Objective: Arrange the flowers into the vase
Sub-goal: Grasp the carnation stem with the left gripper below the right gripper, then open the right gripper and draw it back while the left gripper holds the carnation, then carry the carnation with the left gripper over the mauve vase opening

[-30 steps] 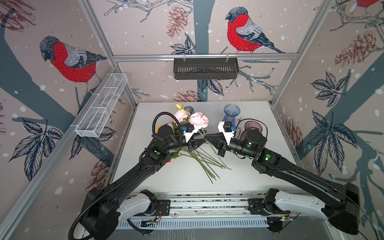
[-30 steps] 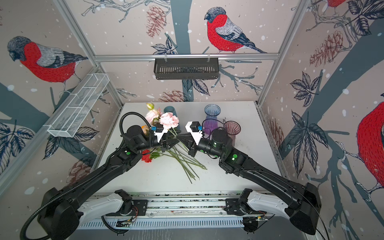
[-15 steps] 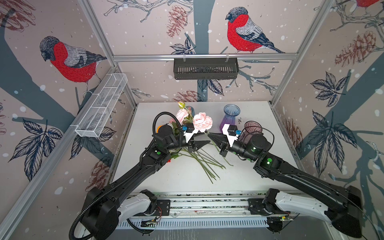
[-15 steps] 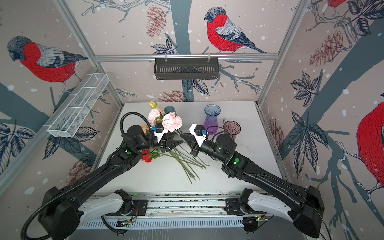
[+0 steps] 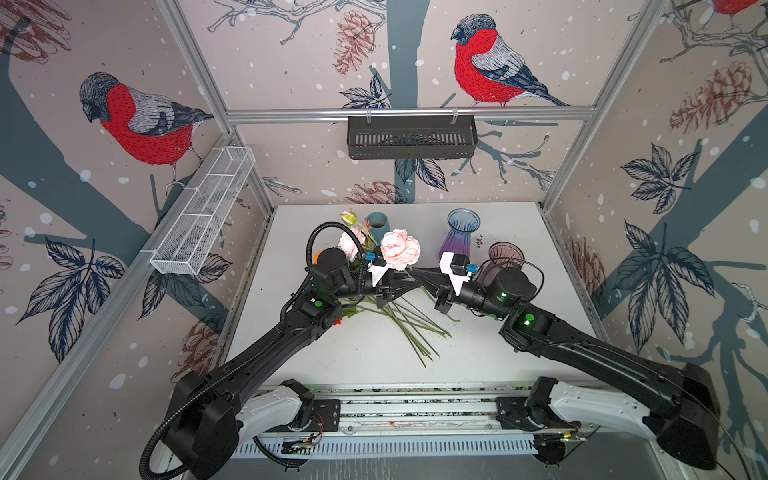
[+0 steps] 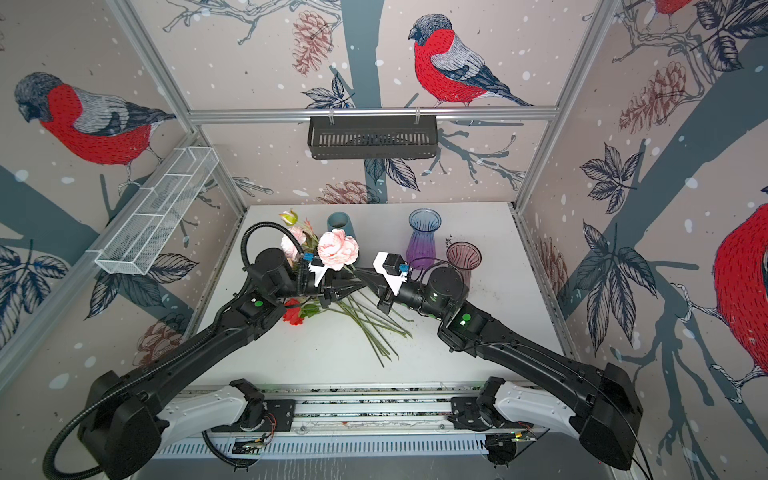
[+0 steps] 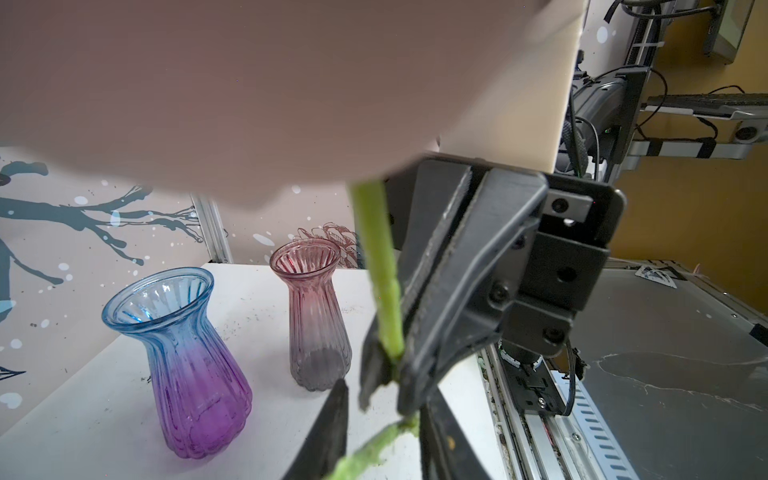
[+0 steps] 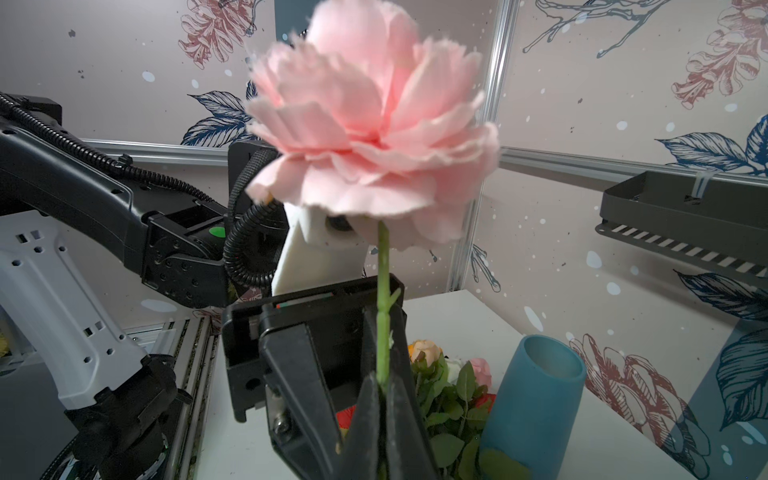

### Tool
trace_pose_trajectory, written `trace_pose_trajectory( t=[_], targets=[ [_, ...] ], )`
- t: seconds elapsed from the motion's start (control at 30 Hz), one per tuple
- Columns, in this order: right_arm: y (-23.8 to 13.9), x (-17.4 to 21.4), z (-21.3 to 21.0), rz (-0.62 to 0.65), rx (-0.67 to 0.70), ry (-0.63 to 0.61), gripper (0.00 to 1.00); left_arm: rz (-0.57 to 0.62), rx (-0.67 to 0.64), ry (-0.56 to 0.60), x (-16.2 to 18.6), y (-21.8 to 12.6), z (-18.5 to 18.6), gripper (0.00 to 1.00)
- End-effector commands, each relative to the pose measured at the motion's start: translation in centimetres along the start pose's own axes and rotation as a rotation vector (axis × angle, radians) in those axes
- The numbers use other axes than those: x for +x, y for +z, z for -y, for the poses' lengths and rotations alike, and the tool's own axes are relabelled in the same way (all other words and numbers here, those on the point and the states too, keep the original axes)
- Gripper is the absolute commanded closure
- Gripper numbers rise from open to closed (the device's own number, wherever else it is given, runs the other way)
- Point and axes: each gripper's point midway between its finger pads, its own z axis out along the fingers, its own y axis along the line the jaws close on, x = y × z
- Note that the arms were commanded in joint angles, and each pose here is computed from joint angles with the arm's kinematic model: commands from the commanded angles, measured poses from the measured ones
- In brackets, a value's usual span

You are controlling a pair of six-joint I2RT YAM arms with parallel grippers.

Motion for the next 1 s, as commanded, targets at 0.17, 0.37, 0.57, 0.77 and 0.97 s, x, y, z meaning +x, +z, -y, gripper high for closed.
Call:
trace_pose_trajectory(
  t=[0.17, 0.37, 0.57, 0.77, 0.97],
  targets=[
    [-0.5, -0.7, 0.4, 0.027, 0.013, 0.043, 0.95, -0.003, -0.037, 0.053, -0.6, 0.0, -0.7, 1.0],
    [-3.3, -0.1, 2.8, -0.01, 0.167, 0.081, 0.34, -0.058, -0.193, 0.06, 0.9, -0.3, -3.4, 1.0],
    [-10.0, 0.8, 8.2, -0.08, 0.614, 0.186, 0.27, -0.023, -0.356, 0.027, -1.3, -0.1, -6.4, 1.0],
    [-19.2, 3.8, 13.3, -0.21, 1.111, 0.447, 0.28, 0.115, -0.365, 0.082, -9.5, 3.8, -7.0, 1.0],
    [-27.0, 0.4, 14.3, -0.073, 1.357, 0.484, 0.28, 0.113, -0.29, 0.12, -11.3, 11.3, -7.3, 1.0]
  ],
)
